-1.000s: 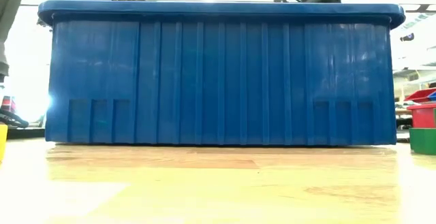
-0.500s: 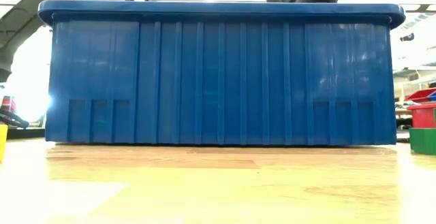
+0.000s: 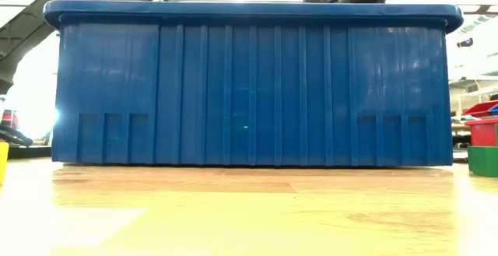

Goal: Sort blocks
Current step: Remove the yellow block from the blue bin

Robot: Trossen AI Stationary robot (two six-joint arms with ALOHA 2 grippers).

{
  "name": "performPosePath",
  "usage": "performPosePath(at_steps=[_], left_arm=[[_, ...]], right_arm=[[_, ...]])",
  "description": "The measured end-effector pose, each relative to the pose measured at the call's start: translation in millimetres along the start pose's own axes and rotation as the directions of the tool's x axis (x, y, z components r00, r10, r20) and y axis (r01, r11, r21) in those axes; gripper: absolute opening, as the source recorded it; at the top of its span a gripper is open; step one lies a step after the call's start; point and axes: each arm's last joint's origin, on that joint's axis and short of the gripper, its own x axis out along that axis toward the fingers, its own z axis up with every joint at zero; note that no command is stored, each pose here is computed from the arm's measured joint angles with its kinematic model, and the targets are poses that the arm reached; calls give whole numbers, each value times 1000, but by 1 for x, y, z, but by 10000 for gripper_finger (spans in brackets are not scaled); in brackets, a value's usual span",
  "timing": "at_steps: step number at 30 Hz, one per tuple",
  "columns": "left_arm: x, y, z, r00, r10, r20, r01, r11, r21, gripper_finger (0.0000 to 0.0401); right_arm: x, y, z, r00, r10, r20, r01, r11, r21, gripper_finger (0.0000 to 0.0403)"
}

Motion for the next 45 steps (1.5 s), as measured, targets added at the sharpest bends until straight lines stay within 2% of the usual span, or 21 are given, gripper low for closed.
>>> performPosePath(at_steps=[4, 9, 15, 19, 21, 25, 27, 30, 31, 32, 34, 36, 38, 39, 43, 45], left_arm=[[1, 2, -2, 1000, 17, -5, -17, 1000, 13, 5], [1, 5, 3, 984, 177, 32, -179, 982, 64, 5], [-1, 7, 4, 977, 213, 34, -214, 975, 58, 5], [-3, 6, 6, 975, 219, 35, -219, 976, -1, 5], [-5, 3, 8, 972, 234, 23, -233, 972, -37, 5], [-12, -10, 18, 966, 255, 40, -255, 967, -22, 4], [-21, -20, 26, 946, 320, 49, -320, 947, -2, 3], [-33, -32, 31, 876, 482, 26, -482, 875, 40, 3], [-36, -35, 32, 854, 520, 17, -521, 852, 54, 3], [-38, -38, 33, 850, 527, 11, -527, 847, 74, 3], [-41, -44, 37, 879, 475, 26, -475, 874, 103, 3], [-40, -51, 38, 949, 315, 21, -315, 943, 111, 3], [-36, -53, 33, 984, 178, -21, -175, 980, 93, 3], [-32, -52, 29, 987, 154, -42, -150, 985, 86, 3], [-20, -40, 12, 975, 179, -133, -175, 984, 42, 3], [-15, -37, 8, 982, 121, -144, -118, 993, 32, 3]], right_arm=[[0, 0, 0, 1000, 0, -1, 0, 1000, -2, 238], [0, 0, 0, 1000, 0, -1, 0, 1000, -11, 238], [0, 0, 0, 1000, -7, -4, 7, 999, -35, 238], [0, 0, 0, 1000, -8, -3, 8, 999, -34, 238], [0, 0, 0, 1000, -9, -5, 9, 999, -33, 238], [0, 0, -1, 1000, -10, -10, 10, 999, -33, 238], [0, 0, -1, 1000, -11, -8, 10, 999, -33, 238], [0, 0, 0, 1000, -11, -6, 11, 999, -35, 238], [0, 0, 0, 1000, -11, -7, 11, 999, -38, 238], [0, 0, -1, 1000, -11, -9, 10, 999, -44, 238], [0, 0, -1, 1000, -11, -9, 10, 999, -53, 238], [0, 0, 0, 1000, -11, -7, 10, 998, -63, 238], [0, 0, 0, 1000, -11, -7, 10, 997, -72, 238], [0, 0, 0, 1000, -11, -7, 10, 997, -77, 238], [0, -1, -1, 1000, -13, -11, 12, 996, -88, 238], [0, -1, -1, 1000, -14, -7, 13, 996, -88, 238]])
